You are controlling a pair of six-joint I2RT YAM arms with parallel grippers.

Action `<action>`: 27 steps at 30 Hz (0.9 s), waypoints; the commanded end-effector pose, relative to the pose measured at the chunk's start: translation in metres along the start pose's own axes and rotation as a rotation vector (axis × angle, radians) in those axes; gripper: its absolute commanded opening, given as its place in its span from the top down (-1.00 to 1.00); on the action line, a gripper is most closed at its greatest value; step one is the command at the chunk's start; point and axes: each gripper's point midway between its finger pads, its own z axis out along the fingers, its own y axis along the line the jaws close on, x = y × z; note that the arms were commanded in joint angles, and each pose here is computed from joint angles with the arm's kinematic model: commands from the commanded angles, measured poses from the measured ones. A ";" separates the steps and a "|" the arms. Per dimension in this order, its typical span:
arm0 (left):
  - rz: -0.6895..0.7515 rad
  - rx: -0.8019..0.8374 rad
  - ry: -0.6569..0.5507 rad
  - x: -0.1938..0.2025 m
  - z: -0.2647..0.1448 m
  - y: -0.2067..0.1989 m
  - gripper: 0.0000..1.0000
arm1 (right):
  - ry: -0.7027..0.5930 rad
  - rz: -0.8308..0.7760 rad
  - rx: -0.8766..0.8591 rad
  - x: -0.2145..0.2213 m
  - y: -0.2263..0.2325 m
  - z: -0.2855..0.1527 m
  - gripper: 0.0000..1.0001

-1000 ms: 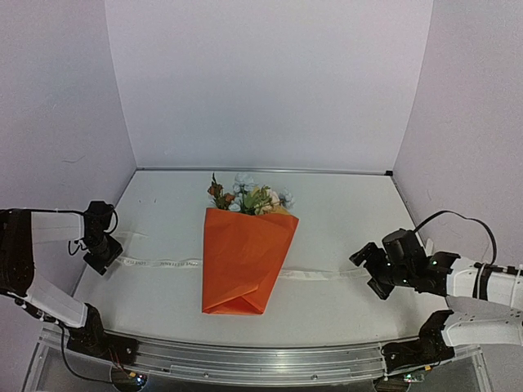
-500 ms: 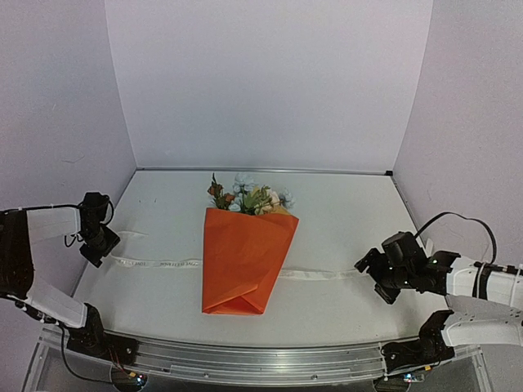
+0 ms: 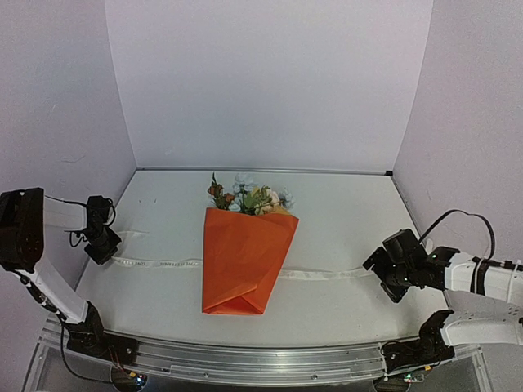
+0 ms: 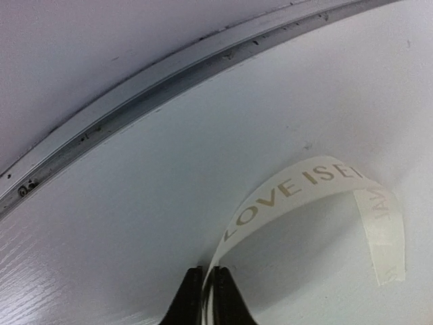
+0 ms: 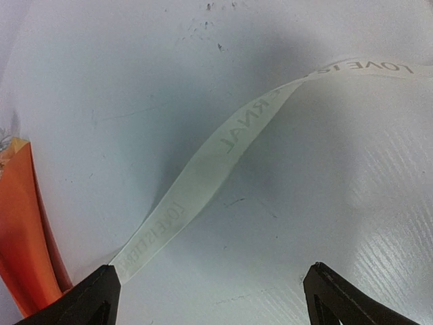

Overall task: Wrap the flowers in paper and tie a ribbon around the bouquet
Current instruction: Pick up the ribbon at the center of the board.

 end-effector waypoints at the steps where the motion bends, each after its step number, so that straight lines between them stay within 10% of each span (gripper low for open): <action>1: 0.021 0.094 0.002 -0.006 0.002 -0.023 0.99 | -0.081 0.066 0.056 -0.029 0.002 0.002 -0.91; 27: 0.061 0.403 -0.107 -0.041 -0.075 -0.080 0.99 | -0.075 0.129 0.304 -0.076 -0.019 0.047 -0.30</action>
